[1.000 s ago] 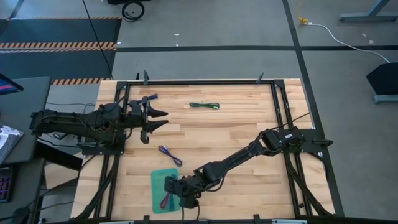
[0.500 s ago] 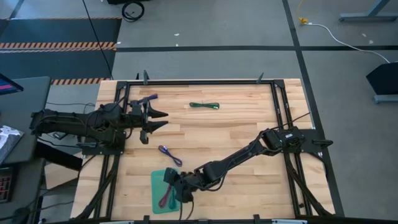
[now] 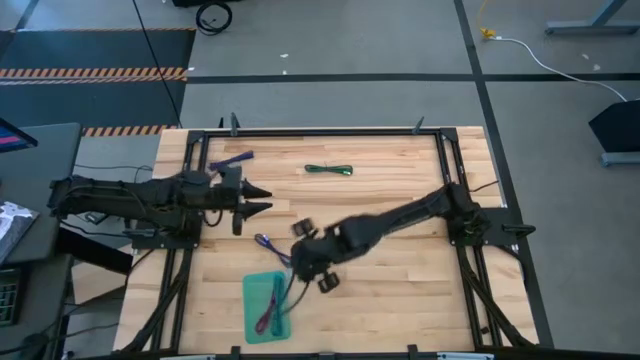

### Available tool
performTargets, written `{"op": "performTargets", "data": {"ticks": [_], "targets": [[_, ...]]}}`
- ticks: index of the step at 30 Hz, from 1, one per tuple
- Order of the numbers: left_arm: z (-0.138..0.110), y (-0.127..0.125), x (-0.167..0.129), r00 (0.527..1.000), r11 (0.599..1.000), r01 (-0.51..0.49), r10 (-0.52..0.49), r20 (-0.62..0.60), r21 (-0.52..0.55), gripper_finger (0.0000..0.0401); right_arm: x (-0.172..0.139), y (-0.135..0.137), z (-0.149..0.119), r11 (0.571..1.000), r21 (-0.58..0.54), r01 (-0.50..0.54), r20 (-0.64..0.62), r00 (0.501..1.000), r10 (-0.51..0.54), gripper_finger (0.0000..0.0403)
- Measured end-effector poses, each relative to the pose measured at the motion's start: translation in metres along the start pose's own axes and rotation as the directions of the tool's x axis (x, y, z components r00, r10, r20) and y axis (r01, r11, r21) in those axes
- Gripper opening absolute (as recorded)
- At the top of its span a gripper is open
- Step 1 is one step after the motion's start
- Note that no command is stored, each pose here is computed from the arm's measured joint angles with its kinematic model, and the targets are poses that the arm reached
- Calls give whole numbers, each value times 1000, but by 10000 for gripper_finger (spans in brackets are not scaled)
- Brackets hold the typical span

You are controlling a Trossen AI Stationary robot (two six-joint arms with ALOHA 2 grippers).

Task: Pick and place USB-C Cables
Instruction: Put the bottom purple charger cable into the green bin

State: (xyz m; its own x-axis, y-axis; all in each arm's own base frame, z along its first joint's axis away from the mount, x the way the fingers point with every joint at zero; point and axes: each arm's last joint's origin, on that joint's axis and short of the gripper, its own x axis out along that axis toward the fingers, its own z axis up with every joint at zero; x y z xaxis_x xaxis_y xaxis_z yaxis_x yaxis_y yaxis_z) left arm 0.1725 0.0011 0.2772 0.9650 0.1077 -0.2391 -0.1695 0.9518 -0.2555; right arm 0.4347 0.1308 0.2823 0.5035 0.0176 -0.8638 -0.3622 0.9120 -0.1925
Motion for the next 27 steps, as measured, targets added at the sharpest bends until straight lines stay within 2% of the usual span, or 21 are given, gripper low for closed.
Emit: {"op": "performTargets", "data": {"ticks": [2,3,5,7,11,14,18,21,25,27], "targets": [[-6,4,5,997,997,-41,37,-64,-64,156,-8,-5,-14,974,204,-94,-105,988,117,122],[-10,6,8,993,994,-64,54,-105,-87,156,-10,-6,-21,955,280,-101,-159,976,150,122],[-18,10,14,981,987,-95,70,-182,-132,156,-12,-4,-37,926,371,-63,-298,937,183,122],[-26,12,22,964,978,-111,63,-258,-176,156,-11,-1,-50,916,401,-13,-406,894,190,122],[-40,13,39,923,962,-93,-13,-386,-256,156,-3,6,-71,922,382,59,-554,814,177,121],[-49,12,50,861,963,-103,-39,-506,-251,156,5,8,-84,934,346,91,-623,766,156,122],[-56,11,57,752,989,-102,4,-659,-110,151,20,13,-104,954,287,84,-693,706,147,121],[-59,7,61,688,999,-37,19,-725,-8,141,32,19,-125,970,238,58,-759,634,148,121],[-61,-5,65,658,992,104,-13,-753,73,128,46,26,-155,982,184,30,-833,536,140,122],[-66,-11,65,636,981,165,-24,-771,106,123,53,28,-168,985,166,45,-851,511,120,122]]}}
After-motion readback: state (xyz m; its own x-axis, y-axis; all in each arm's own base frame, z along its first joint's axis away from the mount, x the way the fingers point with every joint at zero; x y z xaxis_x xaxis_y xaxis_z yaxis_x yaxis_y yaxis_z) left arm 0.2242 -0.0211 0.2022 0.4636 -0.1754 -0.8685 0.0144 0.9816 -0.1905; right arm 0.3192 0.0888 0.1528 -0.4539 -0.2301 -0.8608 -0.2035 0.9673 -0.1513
